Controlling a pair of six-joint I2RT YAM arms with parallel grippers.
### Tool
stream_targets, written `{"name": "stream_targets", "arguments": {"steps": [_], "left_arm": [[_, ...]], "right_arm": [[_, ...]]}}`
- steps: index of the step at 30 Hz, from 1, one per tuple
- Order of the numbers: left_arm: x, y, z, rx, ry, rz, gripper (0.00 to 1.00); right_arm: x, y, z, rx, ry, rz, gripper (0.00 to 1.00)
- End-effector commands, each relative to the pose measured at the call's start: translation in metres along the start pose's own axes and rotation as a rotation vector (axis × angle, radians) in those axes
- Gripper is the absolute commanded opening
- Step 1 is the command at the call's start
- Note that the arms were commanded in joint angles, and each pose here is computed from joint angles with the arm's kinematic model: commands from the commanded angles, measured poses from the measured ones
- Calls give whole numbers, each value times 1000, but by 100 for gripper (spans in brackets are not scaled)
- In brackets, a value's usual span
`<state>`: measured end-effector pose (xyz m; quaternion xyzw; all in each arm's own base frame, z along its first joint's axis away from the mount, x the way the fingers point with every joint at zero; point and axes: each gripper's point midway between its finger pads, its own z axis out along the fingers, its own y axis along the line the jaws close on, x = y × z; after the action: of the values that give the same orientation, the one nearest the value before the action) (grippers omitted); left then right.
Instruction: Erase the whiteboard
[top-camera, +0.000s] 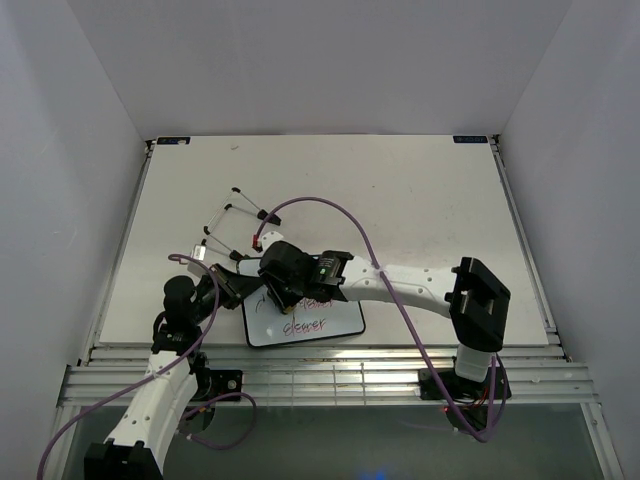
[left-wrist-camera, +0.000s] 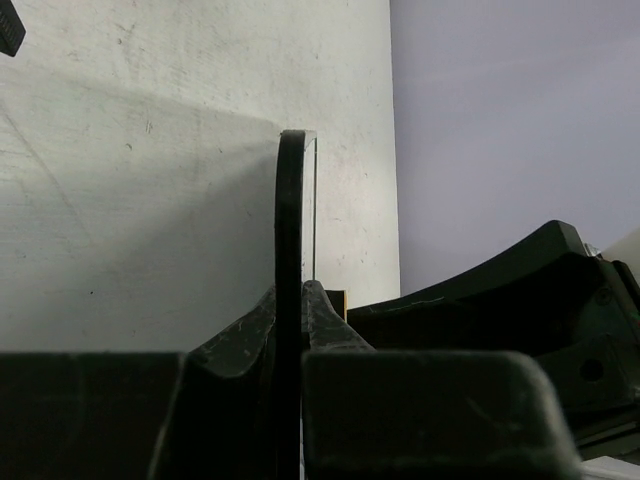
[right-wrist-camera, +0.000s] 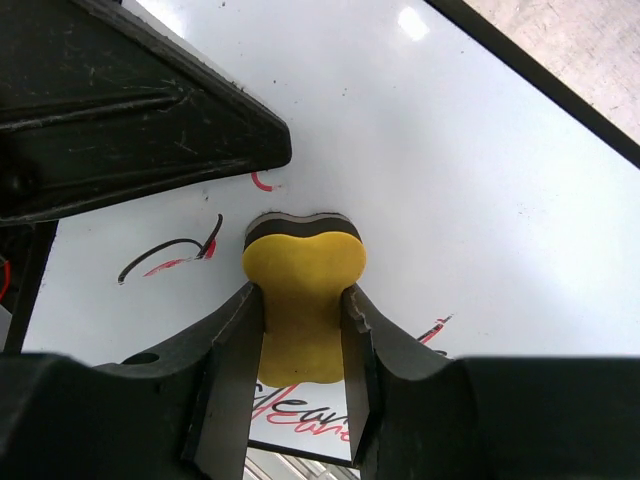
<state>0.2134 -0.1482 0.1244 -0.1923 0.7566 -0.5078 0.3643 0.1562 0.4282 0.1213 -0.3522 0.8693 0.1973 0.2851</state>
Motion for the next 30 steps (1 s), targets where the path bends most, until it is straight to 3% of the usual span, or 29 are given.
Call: {"name": "stream_targets", "arguments": {"steps": [1, 8, 12, 17, 24, 30], "left_arm": [[-7, -39, -5, 122, -2, 85, 0], [-14, -41, -6, 103, -33, 93, 0], [-14, -43, -7, 107, -31, 91, 0], [-13, -47, -8, 114, -25, 98, 0], [-11, -46, -9, 114, -16, 101, 0], [-11, -46, -10, 112, -21, 108, 0]], "right_arm": [[13, -7, 4, 36, 46, -19, 20], [-8, 76, -7, -215, 22, -83, 19], [-14, 89, -8, -246, 8, -92, 18], [-8, 65, -1, -178, 15, -75, 17], [19, -16, 4, -11, 62, 28, 16], [41, -48, -9, 12, 67, 94, 16]]}}
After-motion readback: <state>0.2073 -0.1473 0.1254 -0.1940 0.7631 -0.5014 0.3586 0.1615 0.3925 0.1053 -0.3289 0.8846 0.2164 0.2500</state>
